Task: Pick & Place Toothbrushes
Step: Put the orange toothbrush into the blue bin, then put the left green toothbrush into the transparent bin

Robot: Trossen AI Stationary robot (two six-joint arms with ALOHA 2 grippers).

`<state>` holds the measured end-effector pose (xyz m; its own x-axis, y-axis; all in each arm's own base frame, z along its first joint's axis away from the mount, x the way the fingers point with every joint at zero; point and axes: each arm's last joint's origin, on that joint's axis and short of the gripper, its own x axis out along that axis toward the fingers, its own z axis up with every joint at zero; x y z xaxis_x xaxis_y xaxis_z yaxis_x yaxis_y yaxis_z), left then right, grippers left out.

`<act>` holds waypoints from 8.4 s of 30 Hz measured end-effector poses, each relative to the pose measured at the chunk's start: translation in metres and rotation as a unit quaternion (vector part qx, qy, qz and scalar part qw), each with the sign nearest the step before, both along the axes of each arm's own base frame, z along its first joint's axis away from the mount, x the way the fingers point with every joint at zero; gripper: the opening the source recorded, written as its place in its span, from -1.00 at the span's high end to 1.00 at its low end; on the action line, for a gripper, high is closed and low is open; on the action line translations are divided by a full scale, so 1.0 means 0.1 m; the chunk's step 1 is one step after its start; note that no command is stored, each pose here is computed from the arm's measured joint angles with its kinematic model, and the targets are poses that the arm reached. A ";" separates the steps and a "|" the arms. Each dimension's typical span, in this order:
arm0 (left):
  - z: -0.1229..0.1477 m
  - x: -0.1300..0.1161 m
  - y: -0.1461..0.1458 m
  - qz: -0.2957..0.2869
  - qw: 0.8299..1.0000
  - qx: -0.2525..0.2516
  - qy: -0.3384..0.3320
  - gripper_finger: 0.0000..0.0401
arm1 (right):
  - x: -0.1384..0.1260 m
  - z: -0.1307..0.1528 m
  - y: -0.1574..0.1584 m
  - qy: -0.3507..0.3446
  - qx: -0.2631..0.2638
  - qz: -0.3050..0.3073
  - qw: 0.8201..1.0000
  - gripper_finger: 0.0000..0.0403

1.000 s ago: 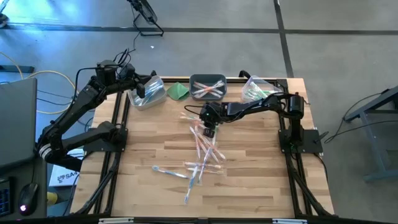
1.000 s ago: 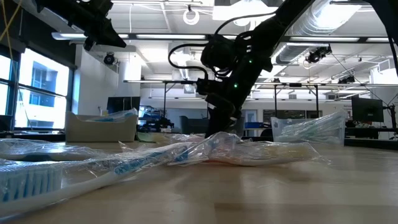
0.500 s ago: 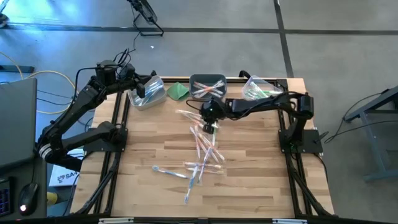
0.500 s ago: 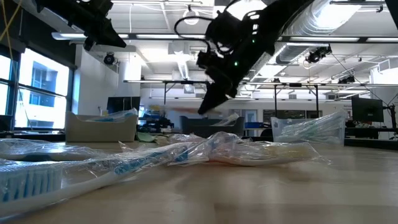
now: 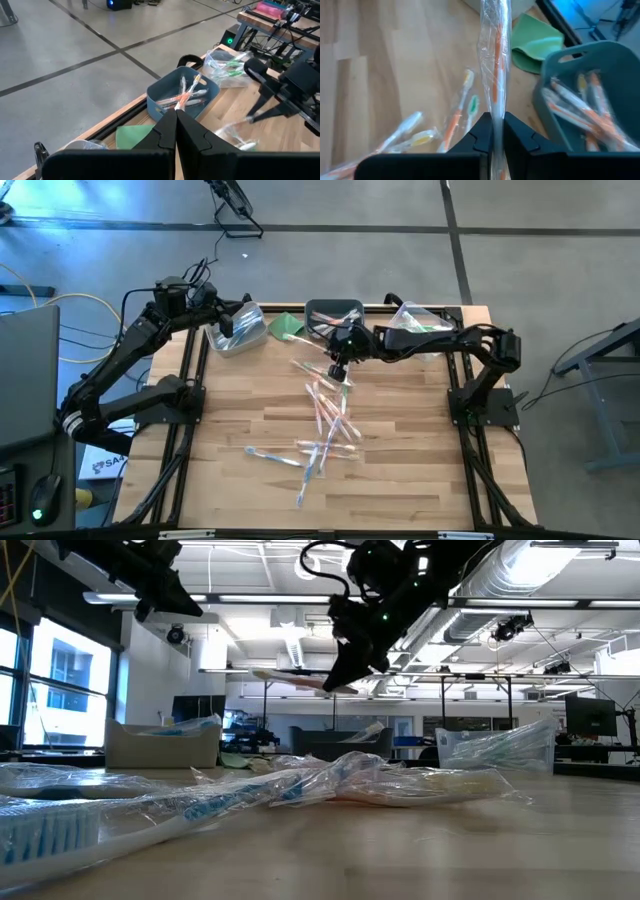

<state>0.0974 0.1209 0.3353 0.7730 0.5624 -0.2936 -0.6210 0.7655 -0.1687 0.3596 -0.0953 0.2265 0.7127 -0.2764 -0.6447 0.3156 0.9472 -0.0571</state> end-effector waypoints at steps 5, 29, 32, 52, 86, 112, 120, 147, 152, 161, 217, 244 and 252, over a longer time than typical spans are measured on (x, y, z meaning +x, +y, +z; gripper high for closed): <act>-0.02 0.00 -0.01 0.000 1.000 -0.011 0.007 1.00 | -0.05 0.05 -0.06 0.005 -0.019 -0.030 0.999 0.90; -0.01 -0.01 0.01 0.018 1.000 -0.001 0.006 1.00 | -0.37 0.41 -0.53 -0.009 -0.035 -0.123 0.992 0.91; -0.01 -0.01 0.01 0.019 1.000 -0.001 0.006 1.00 | -0.38 0.48 -0.60 -0.019 -0.033 -0.127 0.991 0.92; -0.01 -0.01 0.01 0.026 1.000 0.000 0.009 1.00 | -0.30 -0.14 -0.92 0.082 0.049 -0.135 0.986 0.92; -0.02 -0.01 0.01 0.031 0.999 -0.002 0.012 1.00 | -0.26 -0.13 -1.07 0.057 -0.019 -0.176 0.983 0.14; -0.02 -0.01 0.01 0.030 0.999 -0.002 0.012 1.00 | -0.13 0.20 -0.69 -0.032 0.028 -0.066 0.997 0.63; -0.02 -0.01 0.01 0.029 1.000 -0.003 0.012 1.00 | -0.10 0.20 -0.63 -0.033 0.031 -0.053 0.998 0.83; -0.06 0.34 -0.42 -0.039 0.998 -0.031 0.026 1.00 | 0.04 0.21 -0.19 -0.031 0.061 0.075 0.995 0.98; -0.14 0.37 -0.53 -0.041 0.996 -0.063 0.055 1.00 | 0.03 0.20 -0.19 -0.025 0.063 0.073 0.995 0.98; -0.15 0.40 -0.61 -0.051 0.994 -0.076 0.055 1.00 | -0.05 0.12 -0.17 0.031 0.086 0.069 0.993 0.98; -0.08 0.42 -0.59 -0.038 0.998 -0.053 0.026 1.00 | 0.13 -0.72 -0.01 0.195 0.076 0.066 0.976 0.34; -0.08 0.42 -0.59 -0.041 0.998 -0.044 0.031 1.00 | 0.18 -0.94 -0.05 0.207 0.090 0.070 0.972 0.63; -0.08 0.42 -0.58 -0.041 0.998 -0.042 0.032 1.00 | 0.15 -0.86 -0.11 0.200 0.082 0.075 0.974 0.93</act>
